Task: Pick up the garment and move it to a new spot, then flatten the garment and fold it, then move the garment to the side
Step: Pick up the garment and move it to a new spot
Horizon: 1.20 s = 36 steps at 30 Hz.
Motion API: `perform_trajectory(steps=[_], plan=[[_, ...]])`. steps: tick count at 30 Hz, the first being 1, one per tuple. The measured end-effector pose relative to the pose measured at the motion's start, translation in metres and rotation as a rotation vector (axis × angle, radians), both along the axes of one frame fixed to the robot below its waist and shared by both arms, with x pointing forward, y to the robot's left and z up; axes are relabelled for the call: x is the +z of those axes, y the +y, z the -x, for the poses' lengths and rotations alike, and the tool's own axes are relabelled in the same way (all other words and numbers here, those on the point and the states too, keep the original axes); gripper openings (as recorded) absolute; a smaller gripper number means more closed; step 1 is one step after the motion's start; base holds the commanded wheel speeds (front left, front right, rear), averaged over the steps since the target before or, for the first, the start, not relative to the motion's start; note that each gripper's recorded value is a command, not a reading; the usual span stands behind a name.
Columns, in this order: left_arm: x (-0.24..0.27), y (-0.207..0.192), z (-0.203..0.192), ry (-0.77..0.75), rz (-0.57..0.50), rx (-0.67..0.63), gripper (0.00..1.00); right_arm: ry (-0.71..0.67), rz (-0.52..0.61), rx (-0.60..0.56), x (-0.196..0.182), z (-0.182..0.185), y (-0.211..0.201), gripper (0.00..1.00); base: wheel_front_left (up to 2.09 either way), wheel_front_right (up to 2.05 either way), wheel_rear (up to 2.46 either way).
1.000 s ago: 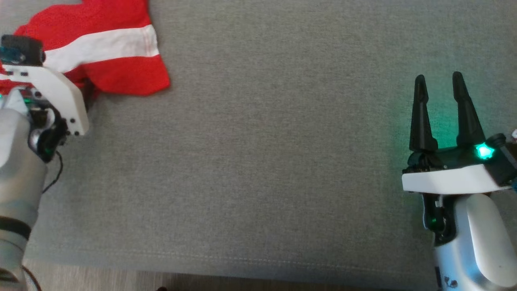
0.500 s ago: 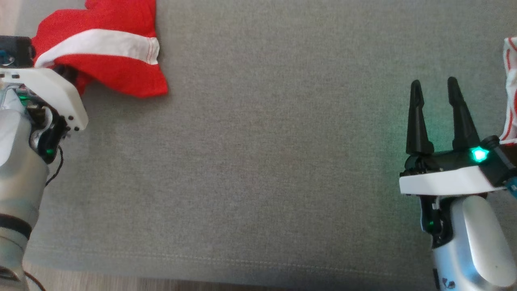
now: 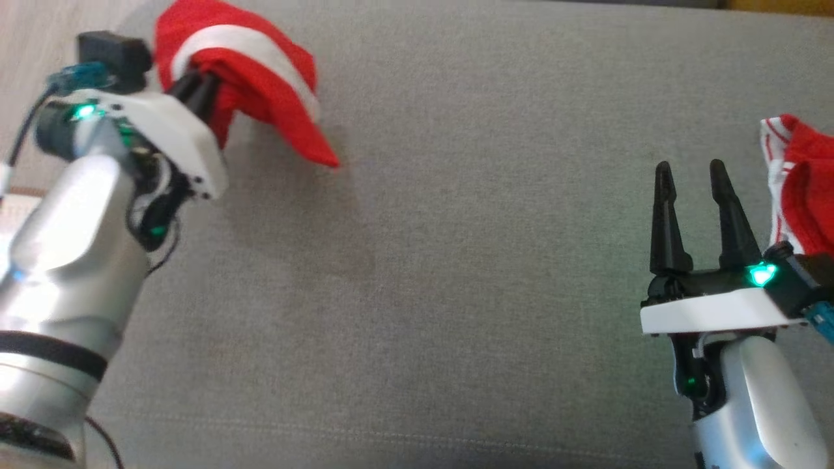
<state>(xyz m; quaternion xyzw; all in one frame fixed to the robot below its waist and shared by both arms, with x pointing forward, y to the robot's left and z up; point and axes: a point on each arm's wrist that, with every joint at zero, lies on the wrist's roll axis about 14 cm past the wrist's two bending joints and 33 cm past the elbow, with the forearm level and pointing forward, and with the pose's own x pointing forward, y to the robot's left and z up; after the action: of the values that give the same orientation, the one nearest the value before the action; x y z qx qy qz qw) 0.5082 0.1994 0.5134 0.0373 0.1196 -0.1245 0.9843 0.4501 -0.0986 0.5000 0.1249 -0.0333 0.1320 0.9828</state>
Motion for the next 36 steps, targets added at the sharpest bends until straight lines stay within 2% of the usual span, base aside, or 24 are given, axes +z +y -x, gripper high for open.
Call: perform_trajectory(steps=[8, 19, 23, 30, 31, 32, 33, 36], plan=[[0.018, -0.087, 0.005, -0.043, 0.099, -0.17, 0.0, -0.028, 0.001, -0.064, 0.012, 0.007, -0.024, 1.0, 0.0, 0.0, 0.0], [0.055, -0.207, 0.017, -0.114, 0.25, -0.372, 0.0, -0.077, 0.007, -0.218, 0.032, 0.015, -0.08, 1.0, 0.0, 0.0, 0.0], [0.051, -0.233, 0.022, -0.144, 0.217, -0.416, 0.0, -0.083, 0.014, -0.272, 0.034, 0.02, -0.099, 1.0, 0.0, 0.0, 0.0], [-0.032, -0.26, 0.053, -0.029, -0.019, -0.56, 0.0, -0.079, 0.027, -0.331, 0.034, 0.026, -0.121, 1.0, 0.0, 0.0, 0.0], [-0.057, -0.263, 0.066, 0.022, -0.061, -0.594, 0.33, -0.074, 0.029, -0.338, 0.032, 0.027, -0.123, 1.0, 0.0, 0.0, 0.0], [-0.063, -0.264, 0.07, 0.029, -0.066, -0.6, 0.78, -0.073, 0.03, -0.339, 0.032, 0.027, -0.124, 1.0, 0.0, 0.0, 0.0], [-0.067, -0.264, 0.072, 0.035, -0.06, -0.597, 1.0, -0.072, 0.03, -0.34, 0.031, 0.027, -0.124, 1.0, 0.0, 0.0, 0.0], [-0.067, -0.264, 0.074, 0.024, -0.039, -0.584, 1.0, -0.074, 0.027, -0.335, 0.032, 0.025, -0.122, 1.0, 0.0, 0.0, 0.0]])
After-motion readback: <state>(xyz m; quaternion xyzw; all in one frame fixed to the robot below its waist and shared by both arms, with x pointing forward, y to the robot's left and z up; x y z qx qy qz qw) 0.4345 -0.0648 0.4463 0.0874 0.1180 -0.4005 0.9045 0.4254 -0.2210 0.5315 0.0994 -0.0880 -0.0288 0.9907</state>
